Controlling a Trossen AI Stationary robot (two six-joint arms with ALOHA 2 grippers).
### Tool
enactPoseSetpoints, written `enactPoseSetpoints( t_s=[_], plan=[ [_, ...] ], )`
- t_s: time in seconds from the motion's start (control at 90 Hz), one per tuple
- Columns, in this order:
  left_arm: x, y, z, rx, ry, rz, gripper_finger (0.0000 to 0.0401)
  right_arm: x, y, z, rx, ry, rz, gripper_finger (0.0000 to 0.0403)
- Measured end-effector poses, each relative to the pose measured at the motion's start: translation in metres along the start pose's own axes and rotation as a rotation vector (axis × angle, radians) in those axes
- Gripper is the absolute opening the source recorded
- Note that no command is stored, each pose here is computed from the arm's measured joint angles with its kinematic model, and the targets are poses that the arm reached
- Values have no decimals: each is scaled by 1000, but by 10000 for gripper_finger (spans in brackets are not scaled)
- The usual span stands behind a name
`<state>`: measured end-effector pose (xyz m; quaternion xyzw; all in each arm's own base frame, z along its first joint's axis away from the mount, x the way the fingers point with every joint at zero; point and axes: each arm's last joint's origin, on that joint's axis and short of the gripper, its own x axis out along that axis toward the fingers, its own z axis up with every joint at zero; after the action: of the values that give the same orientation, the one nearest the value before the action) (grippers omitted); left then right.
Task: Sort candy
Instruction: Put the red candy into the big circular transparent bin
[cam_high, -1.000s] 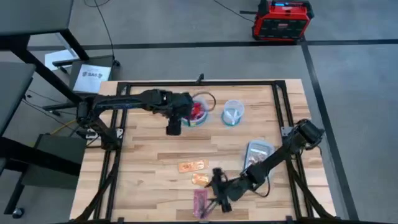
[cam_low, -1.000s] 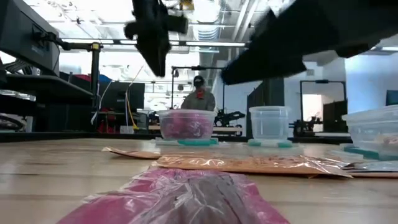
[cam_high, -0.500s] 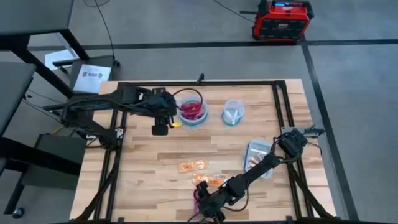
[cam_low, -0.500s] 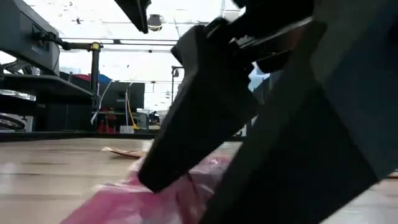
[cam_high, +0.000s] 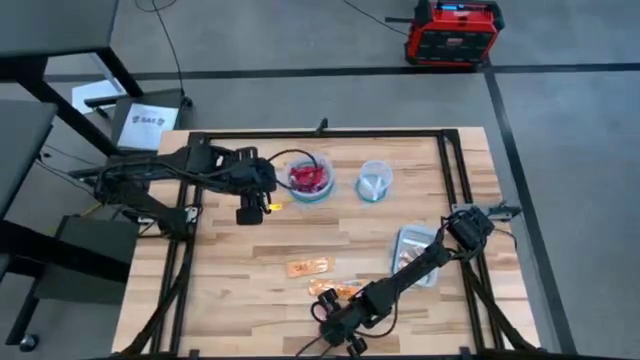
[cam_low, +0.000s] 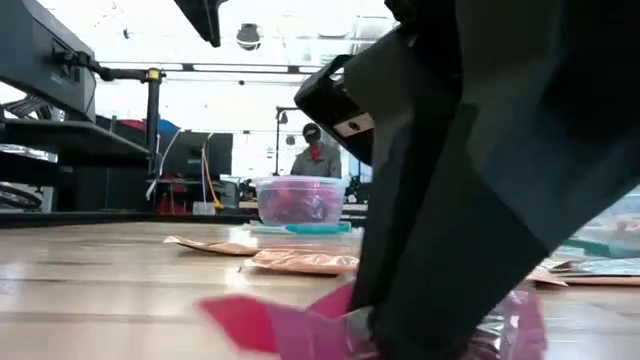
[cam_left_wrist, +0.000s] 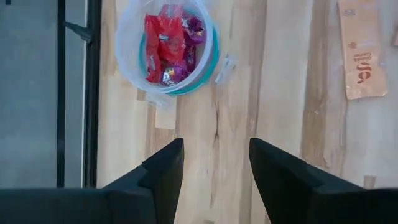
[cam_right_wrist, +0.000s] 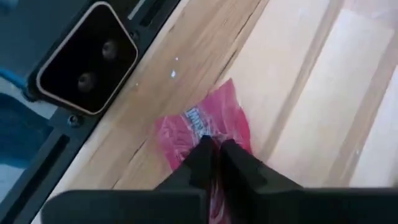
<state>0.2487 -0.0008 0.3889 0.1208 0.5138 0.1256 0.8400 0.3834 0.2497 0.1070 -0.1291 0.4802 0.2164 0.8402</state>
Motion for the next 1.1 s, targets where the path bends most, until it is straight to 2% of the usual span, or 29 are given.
enactPoseSetpoints(
  t_s=[0.156, 0.278, 0.511, 0.622, 0.756, 0.956, 1.1],
  plan=[
    [-2, -5, 1, 18, -9, -8, 166, -10, -2, 6, 34, -41, -2, 1],
    [-5, -9, 1, 32, -32, -17, 166, -30, -10, 11, 46, -53, -40, 1],
    [-21, -10, -6, 15, -86, -30, 166, -100, -54, 35, 62, -186, -183, 1],
    [-34, -8, -12, -9, -131, -26, 166, -116, -97, 34, 97, -191, -271, 1],
    [-47, -2, -20, -32, -173, -4, 166, -133, -164, 23, 181, -189, -428, 1],
    [-51, 5, -30, -39, -207, 62, 166, -153, -272, -15, 324, -190, -628, 0],
    [-43, 7, -32, -29, -177, 77, 166, -174, -319, -41, 411, -204, -714, 0]
  ],
)
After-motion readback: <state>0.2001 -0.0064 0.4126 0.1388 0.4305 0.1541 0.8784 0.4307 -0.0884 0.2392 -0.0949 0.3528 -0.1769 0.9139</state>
